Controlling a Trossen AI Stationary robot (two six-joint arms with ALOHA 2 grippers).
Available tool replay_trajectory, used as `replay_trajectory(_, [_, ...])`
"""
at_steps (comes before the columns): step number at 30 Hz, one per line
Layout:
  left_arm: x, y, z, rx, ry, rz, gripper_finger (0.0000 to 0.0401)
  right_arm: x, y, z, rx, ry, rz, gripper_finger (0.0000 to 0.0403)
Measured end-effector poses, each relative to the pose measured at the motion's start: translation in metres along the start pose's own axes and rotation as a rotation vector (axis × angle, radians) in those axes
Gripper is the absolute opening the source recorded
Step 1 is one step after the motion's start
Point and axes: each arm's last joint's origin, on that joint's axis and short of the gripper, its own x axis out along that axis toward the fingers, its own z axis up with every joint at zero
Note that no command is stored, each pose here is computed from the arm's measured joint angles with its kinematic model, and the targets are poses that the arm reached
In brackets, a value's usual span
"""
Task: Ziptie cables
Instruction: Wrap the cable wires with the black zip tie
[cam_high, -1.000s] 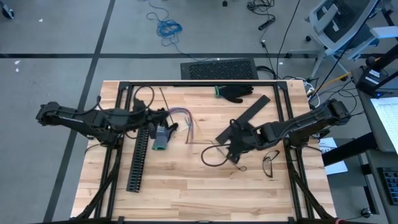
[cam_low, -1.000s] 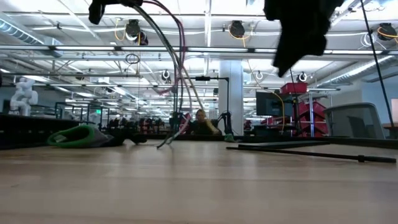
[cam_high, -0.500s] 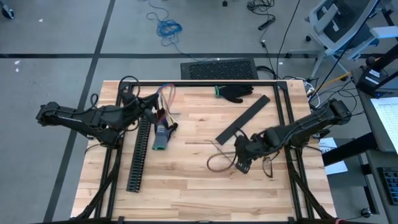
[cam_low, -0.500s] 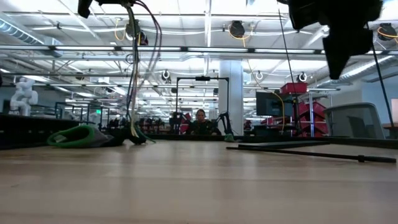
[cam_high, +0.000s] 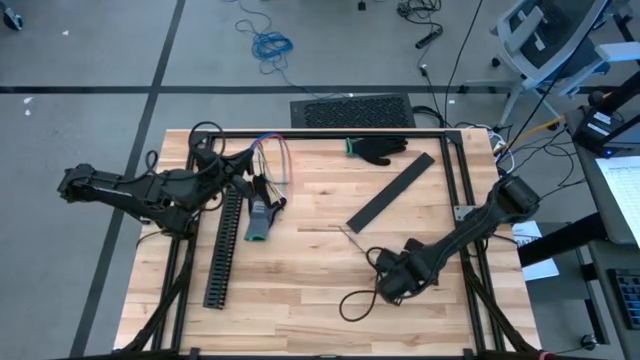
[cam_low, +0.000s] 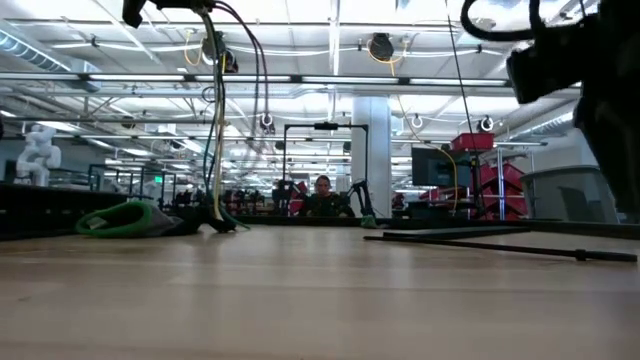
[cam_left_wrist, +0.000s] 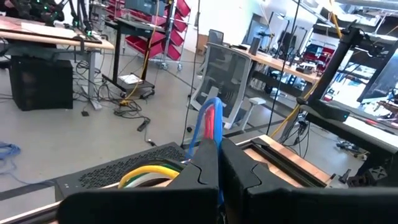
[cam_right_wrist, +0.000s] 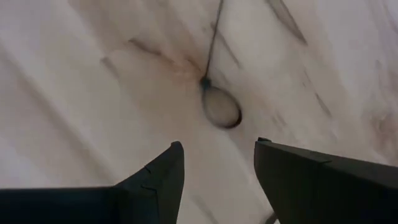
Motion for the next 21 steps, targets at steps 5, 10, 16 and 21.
replay_trajectory(5, [0.001,-0.001,-0.001,0.003,0.002,0.0,0.0,0.015,-0.001,0.007,0.034,-0.038,-0.091,0.0182])
replay_trajectory(10, [0.001,-0.001,-0.001,0.001,0.002,0.0,0.0,0.009,-0.01,0.024,0.052,-0.023,-0.04,0.0182])
replay_trajectory(16, [0.0,-0.001,-0.001,-0.002,0.01,-0.025,0.0,0.0,-0.027,0.038,-0.057,-0.017,0.057,0.0182])
replay_trajectory(21, [0.0,-0.002,0.0,-0.014,0.011,-0.049,0.0,0.015,-0.041,0.041,-0.009,-0.058,0.249,0.0181])
